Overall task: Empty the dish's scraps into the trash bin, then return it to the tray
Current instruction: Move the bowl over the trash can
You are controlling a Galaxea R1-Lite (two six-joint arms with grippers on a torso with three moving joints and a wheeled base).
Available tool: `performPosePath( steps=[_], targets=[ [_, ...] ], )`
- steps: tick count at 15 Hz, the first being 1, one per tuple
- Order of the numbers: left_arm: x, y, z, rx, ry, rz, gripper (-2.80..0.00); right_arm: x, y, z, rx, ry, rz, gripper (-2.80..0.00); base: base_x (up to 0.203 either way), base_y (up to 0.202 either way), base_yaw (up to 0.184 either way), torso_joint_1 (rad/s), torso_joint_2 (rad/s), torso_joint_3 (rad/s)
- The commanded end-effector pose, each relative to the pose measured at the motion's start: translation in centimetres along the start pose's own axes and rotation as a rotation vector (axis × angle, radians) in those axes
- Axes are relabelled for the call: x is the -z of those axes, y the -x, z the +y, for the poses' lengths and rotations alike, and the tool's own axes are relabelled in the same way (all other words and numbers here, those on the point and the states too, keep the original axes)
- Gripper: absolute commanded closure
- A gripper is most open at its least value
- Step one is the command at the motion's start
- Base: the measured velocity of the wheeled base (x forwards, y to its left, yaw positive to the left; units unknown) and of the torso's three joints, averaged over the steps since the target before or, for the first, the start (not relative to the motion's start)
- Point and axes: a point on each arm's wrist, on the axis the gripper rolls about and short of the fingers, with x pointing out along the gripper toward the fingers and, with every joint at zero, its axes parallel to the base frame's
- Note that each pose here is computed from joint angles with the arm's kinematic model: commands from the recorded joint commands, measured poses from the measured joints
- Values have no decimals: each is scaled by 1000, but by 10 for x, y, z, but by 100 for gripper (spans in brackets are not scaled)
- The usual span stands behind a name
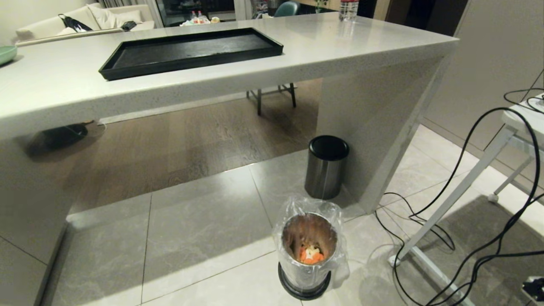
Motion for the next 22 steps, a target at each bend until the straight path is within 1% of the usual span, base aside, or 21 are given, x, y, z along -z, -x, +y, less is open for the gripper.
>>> performPosePath(
  steps=[1,5,22],
  targets=[
    [0,0,0,-1,1,1,0,0,0,0,-1,0,1,0,2,124,10,8,4,2],
    [0,0,0,-1,1,1,0,1,0,0,0,-1,3,0,0,162,0,2,0,2],
    [0,0,0,-1,1,1,0,1,-1,0,-2,0,8,0,0,0,0,0,0,0]
  ],
)
